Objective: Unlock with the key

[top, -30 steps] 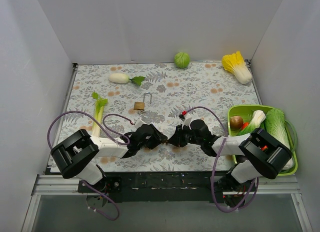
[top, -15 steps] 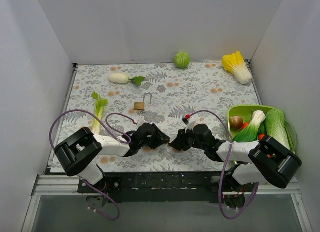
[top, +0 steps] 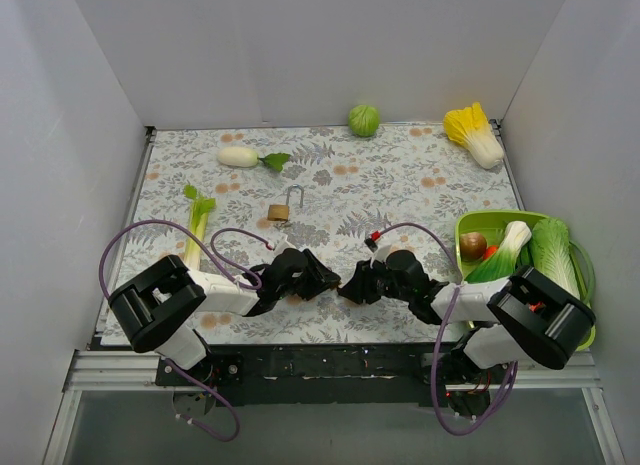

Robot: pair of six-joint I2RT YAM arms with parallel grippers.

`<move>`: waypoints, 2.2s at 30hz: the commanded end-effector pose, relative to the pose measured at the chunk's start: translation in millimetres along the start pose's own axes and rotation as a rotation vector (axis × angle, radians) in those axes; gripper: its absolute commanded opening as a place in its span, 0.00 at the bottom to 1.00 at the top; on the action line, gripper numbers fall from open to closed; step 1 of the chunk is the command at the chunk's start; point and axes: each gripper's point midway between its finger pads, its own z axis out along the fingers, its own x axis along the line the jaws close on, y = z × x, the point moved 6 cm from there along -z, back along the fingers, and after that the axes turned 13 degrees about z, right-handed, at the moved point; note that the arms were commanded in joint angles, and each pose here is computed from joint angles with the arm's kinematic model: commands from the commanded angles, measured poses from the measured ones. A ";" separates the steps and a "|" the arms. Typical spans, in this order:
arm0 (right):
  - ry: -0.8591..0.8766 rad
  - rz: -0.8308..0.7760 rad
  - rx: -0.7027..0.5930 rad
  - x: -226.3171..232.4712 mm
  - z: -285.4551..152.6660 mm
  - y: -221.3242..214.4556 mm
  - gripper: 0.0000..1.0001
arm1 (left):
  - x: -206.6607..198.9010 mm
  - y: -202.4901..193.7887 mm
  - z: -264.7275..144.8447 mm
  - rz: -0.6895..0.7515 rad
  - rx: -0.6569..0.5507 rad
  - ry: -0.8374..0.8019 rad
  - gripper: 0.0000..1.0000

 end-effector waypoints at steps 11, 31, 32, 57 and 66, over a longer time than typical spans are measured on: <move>0.067 -0.001 -0.007 8.6 12.4 4.3 0.28 | 8.1 -2.4 -1.0 -0.013 0.011 0.024 0.00; 0.051 -0.027 -0.095 8.8 17.1 28.0 0.01 | 3.6 -11.4 -2.7 0.055 0.068 -0.074 0.00; 0.054 -0.027 -0.106 9.5 17.7 31.7 0.01 | 2.2 -11.2 -3.2 0.056 0.065 -0.087 0.00; 0.259 0.066 -0.143 20.3 7.1 58.0 0.01 | -33.4 -15.1 -24.9 0.211 0.050 -0.402 0.00; 0.349 0.122 -0.172 30.2 -13.7 65.9 0.01 | -55.2 -11.4 -56.7 0.358 -0.007 -0.623 0.00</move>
